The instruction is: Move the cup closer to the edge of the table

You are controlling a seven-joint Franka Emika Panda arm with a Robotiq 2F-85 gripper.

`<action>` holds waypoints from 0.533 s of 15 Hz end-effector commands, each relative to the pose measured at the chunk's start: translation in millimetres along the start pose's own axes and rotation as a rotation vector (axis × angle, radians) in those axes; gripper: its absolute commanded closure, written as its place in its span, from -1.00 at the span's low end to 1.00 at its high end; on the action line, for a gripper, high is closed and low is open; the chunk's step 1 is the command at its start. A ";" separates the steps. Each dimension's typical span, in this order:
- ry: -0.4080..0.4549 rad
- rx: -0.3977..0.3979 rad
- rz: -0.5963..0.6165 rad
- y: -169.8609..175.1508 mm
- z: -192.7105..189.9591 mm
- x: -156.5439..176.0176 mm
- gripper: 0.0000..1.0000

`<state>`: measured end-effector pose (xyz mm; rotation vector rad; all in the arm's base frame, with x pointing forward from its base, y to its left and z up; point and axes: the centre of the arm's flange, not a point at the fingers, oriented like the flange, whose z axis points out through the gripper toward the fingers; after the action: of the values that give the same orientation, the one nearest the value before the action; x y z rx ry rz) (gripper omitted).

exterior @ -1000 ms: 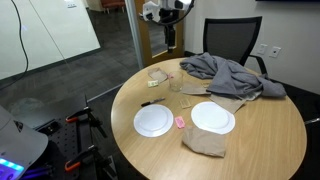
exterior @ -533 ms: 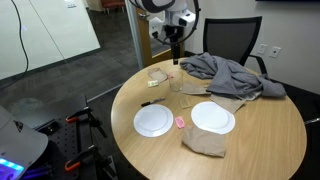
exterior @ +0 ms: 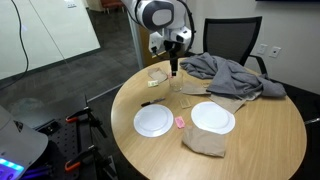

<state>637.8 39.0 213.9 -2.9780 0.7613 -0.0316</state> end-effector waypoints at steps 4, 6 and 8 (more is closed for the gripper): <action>-0.002 -0.043 0.059 1.7 33.7 -4.5 -1.00; -0.012 -0.050 0.067 0.7 40.9 -3.0 -1.00; -0.033 -0.047 0.045 5.1 41.3 -6.1 -1.00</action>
<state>631.5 39.9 172.0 -2.9956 0.8370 0.0388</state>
